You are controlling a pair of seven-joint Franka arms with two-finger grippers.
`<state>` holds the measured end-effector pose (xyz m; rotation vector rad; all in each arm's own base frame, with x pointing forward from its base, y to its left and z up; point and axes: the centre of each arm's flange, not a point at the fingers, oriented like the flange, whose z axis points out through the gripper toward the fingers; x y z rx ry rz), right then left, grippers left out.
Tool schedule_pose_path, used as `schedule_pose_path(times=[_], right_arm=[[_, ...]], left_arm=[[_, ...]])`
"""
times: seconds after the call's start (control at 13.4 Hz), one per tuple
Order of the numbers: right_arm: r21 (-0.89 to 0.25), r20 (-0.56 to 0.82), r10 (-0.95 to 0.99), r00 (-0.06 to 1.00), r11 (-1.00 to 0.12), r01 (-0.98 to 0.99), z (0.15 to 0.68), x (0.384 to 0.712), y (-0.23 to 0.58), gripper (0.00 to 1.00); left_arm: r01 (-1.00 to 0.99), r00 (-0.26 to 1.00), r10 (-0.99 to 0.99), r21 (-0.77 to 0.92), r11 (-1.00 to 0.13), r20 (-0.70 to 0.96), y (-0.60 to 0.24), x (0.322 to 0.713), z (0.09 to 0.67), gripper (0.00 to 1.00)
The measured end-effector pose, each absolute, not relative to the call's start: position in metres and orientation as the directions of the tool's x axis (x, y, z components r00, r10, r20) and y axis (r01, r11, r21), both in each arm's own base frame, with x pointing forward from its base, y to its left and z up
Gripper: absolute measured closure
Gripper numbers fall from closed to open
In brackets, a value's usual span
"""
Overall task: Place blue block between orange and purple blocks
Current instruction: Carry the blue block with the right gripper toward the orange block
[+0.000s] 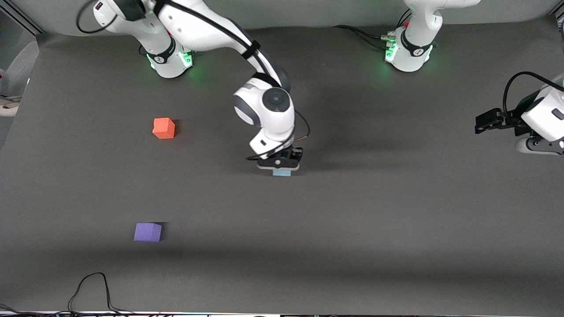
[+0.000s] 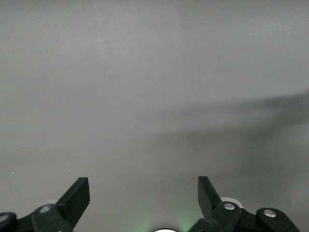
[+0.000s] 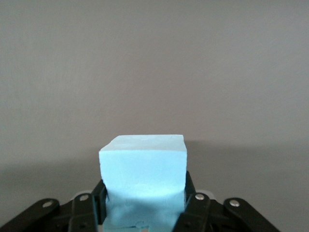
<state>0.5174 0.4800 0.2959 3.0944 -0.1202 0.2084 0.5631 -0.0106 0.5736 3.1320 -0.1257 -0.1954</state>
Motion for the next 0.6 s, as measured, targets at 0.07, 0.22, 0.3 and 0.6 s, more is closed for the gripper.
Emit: schedule_pose_path(times=[0.07,0.22,0.3,0.6], right_arm=[[0.031,0.142,-0.073,0.987,-0.996,-0.078,0.328,0.531,0.457,0.41],[-0.004,0.124,-0.079,0.989,-0.997,-0.079,0.380,0.554,0.396,0.41],[-0.028,0.114,-0.085,0.990,-0.996,-0.083,0.399,0.563,0.364,0.41],[-0.005,0.088,-0.089,0.992,-0.996,-0.089,0.434,0.577,0.239,0.41]], left_arm=[[-0.080,0.988,-0.080,0.006,-0.997,-0.129,-0.011,0.563,0.573,0.00],[-0.081,0.988,-0.081,0.006,-0.997,-0.132,-0.011,0.562,0.573,0.00],[-0.082,0.988,-0.082,0.006,-0.997,-0.132,-0.012,0.562,0.573,0.00],[-0.084,0.987,-0.084,0.007,-0.996,-0.136,-0.013,0.562,0.572,0.00]])
